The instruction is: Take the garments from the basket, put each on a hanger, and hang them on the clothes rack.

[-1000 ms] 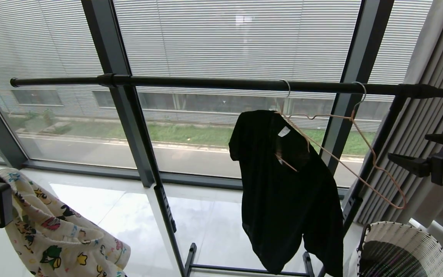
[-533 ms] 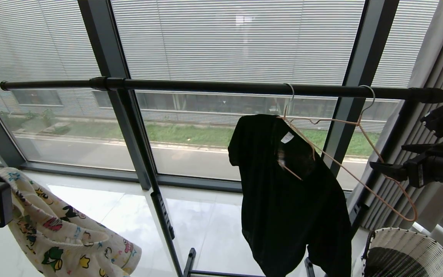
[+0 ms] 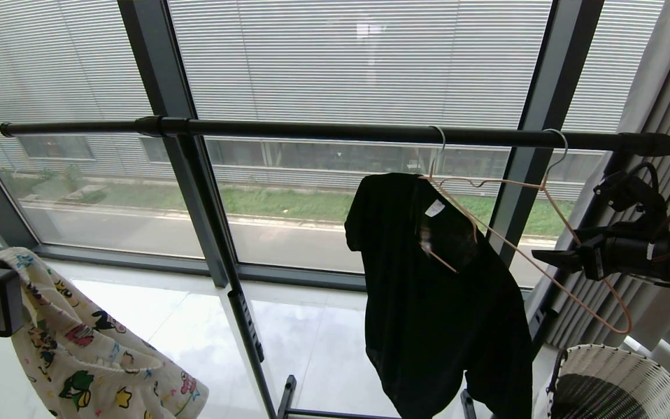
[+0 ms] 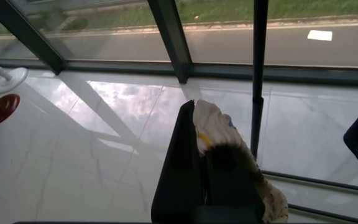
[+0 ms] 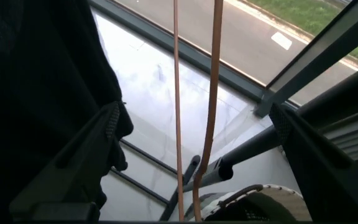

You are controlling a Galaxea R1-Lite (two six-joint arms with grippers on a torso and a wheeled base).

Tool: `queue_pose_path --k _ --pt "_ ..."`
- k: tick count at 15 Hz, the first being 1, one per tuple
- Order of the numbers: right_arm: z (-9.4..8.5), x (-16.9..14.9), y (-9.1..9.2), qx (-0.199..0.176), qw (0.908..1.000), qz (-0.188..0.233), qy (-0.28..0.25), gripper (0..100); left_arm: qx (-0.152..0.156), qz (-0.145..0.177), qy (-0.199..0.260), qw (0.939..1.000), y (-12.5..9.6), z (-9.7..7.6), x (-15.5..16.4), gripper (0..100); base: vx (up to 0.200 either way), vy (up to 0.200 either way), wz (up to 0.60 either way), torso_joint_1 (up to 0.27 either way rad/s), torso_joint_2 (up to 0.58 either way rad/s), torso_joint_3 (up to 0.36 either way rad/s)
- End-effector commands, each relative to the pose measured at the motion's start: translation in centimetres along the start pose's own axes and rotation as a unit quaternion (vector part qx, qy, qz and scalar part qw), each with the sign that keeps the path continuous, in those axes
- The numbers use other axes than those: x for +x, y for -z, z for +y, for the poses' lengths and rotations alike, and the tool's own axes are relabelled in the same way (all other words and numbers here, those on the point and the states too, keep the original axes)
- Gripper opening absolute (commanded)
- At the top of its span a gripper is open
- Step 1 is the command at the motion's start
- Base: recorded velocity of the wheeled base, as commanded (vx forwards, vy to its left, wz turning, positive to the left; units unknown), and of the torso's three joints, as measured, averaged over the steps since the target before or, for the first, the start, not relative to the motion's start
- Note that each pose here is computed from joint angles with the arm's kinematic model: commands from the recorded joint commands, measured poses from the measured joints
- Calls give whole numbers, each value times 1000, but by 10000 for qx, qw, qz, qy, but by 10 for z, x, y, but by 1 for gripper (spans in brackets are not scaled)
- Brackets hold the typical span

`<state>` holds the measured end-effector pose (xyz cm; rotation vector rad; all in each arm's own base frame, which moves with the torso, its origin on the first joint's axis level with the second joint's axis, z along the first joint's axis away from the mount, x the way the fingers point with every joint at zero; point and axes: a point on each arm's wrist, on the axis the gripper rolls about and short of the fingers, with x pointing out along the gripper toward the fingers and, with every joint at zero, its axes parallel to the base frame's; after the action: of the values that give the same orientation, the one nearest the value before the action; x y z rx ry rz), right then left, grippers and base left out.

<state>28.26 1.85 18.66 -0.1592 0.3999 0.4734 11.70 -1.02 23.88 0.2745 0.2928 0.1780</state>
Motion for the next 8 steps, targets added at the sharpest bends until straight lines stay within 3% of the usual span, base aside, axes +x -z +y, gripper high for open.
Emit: queue_pose_path --k 1,8 --pt "-3 12 8 72 9998 174 -56 100 18 6 42 10000 0 -1 1 0 0 0 0 0 0 0" --pt "-9 25 6 355 9992 205 -43 100 76 14 178 9998 -1 -6 2 0 0 0 0 0 0 0"
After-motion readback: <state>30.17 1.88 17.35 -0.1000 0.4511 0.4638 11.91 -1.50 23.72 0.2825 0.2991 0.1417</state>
